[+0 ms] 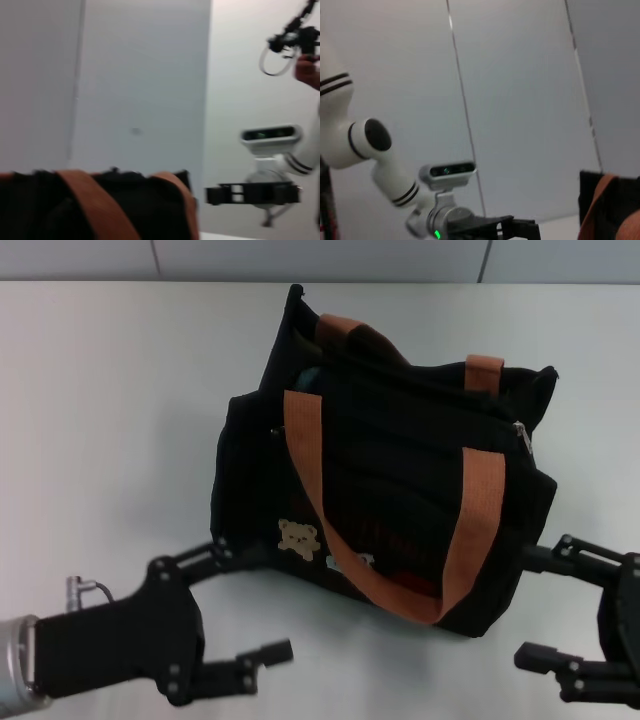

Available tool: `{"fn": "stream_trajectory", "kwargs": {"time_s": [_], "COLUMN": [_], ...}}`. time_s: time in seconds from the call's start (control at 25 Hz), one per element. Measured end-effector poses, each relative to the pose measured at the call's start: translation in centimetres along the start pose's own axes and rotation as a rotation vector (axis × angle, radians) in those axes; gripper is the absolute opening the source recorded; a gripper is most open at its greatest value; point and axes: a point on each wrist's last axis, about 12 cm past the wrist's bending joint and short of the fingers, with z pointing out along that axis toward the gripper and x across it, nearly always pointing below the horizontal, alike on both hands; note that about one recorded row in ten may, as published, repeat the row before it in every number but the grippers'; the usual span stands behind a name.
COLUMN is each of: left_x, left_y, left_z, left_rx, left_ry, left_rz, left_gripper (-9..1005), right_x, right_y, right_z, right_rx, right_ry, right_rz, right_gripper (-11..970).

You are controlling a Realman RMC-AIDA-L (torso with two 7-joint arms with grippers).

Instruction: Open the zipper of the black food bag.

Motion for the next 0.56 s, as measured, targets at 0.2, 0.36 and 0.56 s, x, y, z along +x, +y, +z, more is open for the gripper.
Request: {"fn": "stream_trajectory", "kwargs": {"time_s": [0.2,0.36,0.56], "left_x": [0.04,0.01,-0.04], "left_y": [-0.02,0.02,0.07], "left_z": [0.66,0.75,0.76], "left_rx": [0.078,0.076,0.070], "left_ry": [0.031,0.027,0.021], "left_rz": [-0.036,-0.041,-0.038], "left_gripper": [819,819,819], "right_x": [0.17,0.24,0.20], "right_y": [-0.30,-0.36,-0.41], "right_z": [0.53,0.54,0.50], "right_rx": [-0.022,-0.014,-0.007], "right_ry": [0.032,0.035,0.031], "right_rz": [0.016,0.015,0.013], "right_gripper": [824,824,824]}}
